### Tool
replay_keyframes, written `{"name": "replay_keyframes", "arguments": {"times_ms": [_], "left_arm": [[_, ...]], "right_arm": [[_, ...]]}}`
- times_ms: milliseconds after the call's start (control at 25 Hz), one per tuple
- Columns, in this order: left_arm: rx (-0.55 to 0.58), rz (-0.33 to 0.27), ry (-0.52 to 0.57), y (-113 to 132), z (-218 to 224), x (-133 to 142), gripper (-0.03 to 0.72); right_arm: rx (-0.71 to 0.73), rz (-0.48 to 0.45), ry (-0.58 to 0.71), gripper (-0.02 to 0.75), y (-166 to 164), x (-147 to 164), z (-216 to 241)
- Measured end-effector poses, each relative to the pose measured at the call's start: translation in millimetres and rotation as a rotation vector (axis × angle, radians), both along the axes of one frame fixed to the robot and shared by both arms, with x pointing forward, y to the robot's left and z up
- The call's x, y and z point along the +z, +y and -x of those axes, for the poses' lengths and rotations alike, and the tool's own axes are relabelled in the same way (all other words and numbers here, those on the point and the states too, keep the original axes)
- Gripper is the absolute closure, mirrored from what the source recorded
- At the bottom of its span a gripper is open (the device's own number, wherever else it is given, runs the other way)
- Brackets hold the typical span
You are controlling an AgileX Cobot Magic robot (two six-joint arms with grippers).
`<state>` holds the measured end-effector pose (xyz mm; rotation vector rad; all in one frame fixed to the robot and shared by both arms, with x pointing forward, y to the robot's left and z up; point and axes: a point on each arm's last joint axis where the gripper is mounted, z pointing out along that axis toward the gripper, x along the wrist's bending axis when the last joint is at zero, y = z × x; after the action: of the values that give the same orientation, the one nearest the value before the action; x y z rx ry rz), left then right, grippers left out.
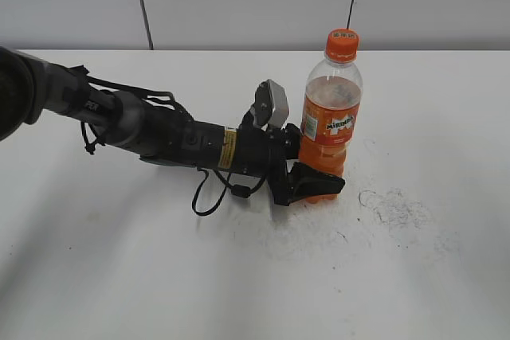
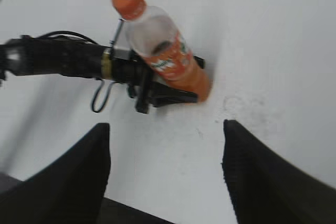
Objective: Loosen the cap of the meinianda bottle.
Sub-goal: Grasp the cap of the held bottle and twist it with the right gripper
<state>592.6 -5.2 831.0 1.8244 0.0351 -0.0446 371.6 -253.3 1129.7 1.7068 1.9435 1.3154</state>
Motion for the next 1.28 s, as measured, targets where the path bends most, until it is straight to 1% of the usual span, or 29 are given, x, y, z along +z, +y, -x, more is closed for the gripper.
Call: {"name": "replay_keyframes", "arguments": {"times_ms": [160, 240, 320, 400, 480, 560, 640, 720, 800, 920, 1280], "left_arm": [[-0.001, 0.001, 0.000, 0.0, 0.1, 0.1, 0.129], [0.002, 0.001, 0.001, 0.0, -0.1, 0.1, 0.130], [0.002, 0.001, 0.001, 0.0, -0.1, 0.1, 0.132], [0.002, 0.001, 0.001, 0.0, -0.1, 0.1, 0.132], [0.002, 0.001, 0.001, 0.0, -0.2, 0.1, 0.134], [0.002, 0.001, 0.001, 0.0, -0.2, 0.1, 0.134], [0.002, 0.001, 0.001, 0.0, -0.2, 0.1, 0.134], [0.002, 0.001, 0.001, -0.1, -0.1, 0.1, 0.134], [0.004, 0.002, 0.002, -0.2, -0.2, 0.2, 0.134], [0.004, 0.002, 0.002, -0.2, -0.2, 0.2, 0.134], [0.005, 0.002, 0.001, -0.2, -0.3, 0.2, 0.134]], "right_arm": [[0.128, -0.098, 0.064, 0.245, 15.5, 17.2, -51.9], [0.185, -0.112, 0.096, 0.245, 22.5, 25.8, -70.9], [0.233, -0.106, 0.137, 0.245, 30.9, 31.2, -86.9], [0.289, -0.066, 0.201, 0.245, 46.8, 34.9, -104.1], [0.321, -0.002, 0.255, 0.245, 62.3, 36.1, -116.1], [0.322, 0.077, 0.311, 0.245, 77.7, 34.7, -129.1], [0.295, 0.166, 0.316, 0.245, 93.0, 37.1, -143.8], [0.256, 0.220, 0.313, 0.245, 103.8, 36.9, -157.5], [0.231, 0.250, 0.306, 0.245, 111.1, 36.3, -168.2], [0.208, 0.269, 0.303, 0.245, 117.7, 33.0, -183.3], [0.232, 0.321, 0.354, 0.245, 125.3, 6.2, -201.4]]}}
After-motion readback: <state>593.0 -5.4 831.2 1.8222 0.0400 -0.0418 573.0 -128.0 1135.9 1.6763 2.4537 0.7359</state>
